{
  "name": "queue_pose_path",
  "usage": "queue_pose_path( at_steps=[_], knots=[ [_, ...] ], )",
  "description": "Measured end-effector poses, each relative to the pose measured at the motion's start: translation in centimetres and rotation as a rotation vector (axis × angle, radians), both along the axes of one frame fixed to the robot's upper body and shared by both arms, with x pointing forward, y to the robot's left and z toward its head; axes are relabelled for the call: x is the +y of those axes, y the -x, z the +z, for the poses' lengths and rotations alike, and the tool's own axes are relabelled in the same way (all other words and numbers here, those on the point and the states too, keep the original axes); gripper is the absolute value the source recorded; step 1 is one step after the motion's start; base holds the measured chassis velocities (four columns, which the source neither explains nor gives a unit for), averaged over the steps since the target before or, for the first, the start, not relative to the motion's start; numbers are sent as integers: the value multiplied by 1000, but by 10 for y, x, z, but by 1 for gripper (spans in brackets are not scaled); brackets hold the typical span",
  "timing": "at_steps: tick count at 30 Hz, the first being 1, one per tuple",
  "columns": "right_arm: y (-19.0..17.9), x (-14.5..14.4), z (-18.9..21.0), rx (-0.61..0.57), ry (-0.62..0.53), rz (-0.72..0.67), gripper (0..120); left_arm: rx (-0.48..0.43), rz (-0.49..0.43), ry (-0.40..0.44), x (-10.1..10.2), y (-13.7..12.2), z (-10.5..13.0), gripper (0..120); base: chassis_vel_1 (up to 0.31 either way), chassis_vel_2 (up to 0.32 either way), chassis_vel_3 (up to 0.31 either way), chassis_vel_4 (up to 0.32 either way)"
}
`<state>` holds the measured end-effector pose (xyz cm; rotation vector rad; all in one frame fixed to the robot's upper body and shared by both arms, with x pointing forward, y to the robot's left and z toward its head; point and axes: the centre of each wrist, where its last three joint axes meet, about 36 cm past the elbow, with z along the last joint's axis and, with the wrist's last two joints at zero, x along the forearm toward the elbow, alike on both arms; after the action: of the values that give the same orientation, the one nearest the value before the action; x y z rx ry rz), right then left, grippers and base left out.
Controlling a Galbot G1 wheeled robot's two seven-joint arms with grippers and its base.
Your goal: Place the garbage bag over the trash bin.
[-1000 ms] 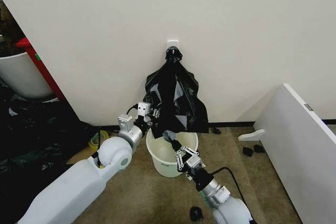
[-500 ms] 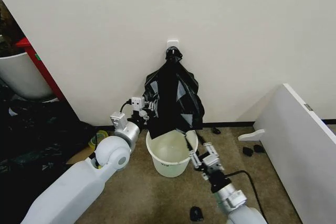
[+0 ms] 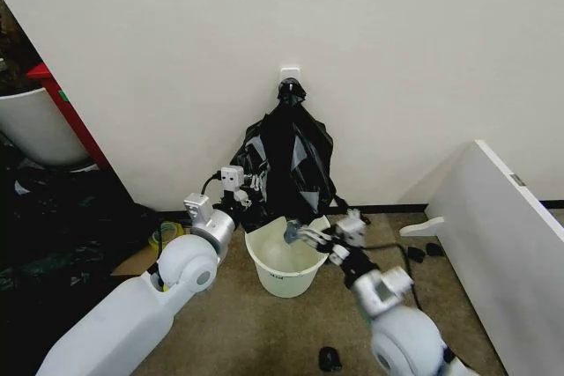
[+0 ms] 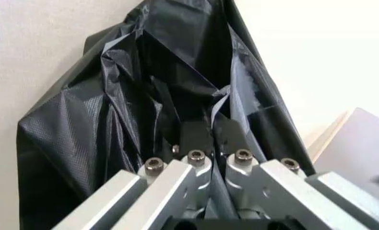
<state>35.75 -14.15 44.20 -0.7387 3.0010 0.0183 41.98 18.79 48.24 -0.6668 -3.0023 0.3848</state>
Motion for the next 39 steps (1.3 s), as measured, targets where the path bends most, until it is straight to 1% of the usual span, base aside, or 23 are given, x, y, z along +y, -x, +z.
queue_pose_path(
  at_steps=[2,4,6,9,10,11,15,16,20,21,22,23,24,25,27,28,29,30,33,34,36,39],
  knots=[
    [-5,3,0,2,-3,-3,100,0,0,-1,0,0,0,0,0,0,0,0],
    [-23,14,-2,-14,-31,-20,99,-2,-3,-4,1,2,1,0,0,0,0,0],
    [-30,19,-2,-15,-43,-29,99,-2,-6,-3,2,4,2,0,0,0,0,0],
    [-37,25,-5,-1,-43,-34,99,0,-8,-1,2,5,2,0,0,0,0,0],
    [-39,27,-8,4,-37,-32,95,1,-7,1,1,5,2,0,0,0,0,0],
    [-39,27,-8,4,-37,-32,95,1,-7,1,1,5,2,0,0,0,0,0],
    [-48,33,-17,16,-12,-41,80,4,-8,9,-1,6,2,0,0,0,0,0],
    [-48,33,-17,16,-12,-41,80,4,-8,9,-1,6,2,0,0,0,0,0],
    [-65,30,-25,-7,47,-100,56,-3,-15,19,0,13,7,0,0,0,0,0],
    [-65,30,-25,-7,47,-100,56,-3,-15,19,0,13,7,0,0,0,0,0],
    [-67,29,-27,-8,57,-110,53,-3,-16,19,0,14,8,0,0,0,0,0],
    [-68,28,-30,-8,73,-117,49,-1,-17,18,1,16,8,0,0,0,0,0],
    [-70,28,-36,-2,104,-128,41,1,-20,17,2,18,8,0,0,0,0,0],
    [-70,28,-36,-2,104,-128,41,1,-20,17,2,18,8,0,0,0,0,0],
    [-74,29,-38,7,122,-146,33,0,-22,17,2,19,8,0,0,0,0,0],
    [-76,31,-38,10,129,-158,31,-1,-23,18,1,20,9,0,0,0,0,0],
    [-79,31,-38,16,138,-174,25,-3,-24,19,1,20,9,0,0,0,0,0],
    [-79,31,-38,16,138,-174,25,-3,-24,19,1,20,9,0,0,0,0,0],
    [-86,29,-36,33,169,-206,10,-11,-27,19,2,22,12,0,0,0,0,0],
    [-86,29,-36,33,169,-206,10,-11,-27,19,2,22,12,0,0,0,0,0],
    [-87,26,-35,40,174,-211,1,-13,-27,19,3,22,13,0,0,0,0,0],
    [-87,25,-34,45,171,-211,0,-13,-27,19,3,23,13,0,0,0,0,0]
  ],
)
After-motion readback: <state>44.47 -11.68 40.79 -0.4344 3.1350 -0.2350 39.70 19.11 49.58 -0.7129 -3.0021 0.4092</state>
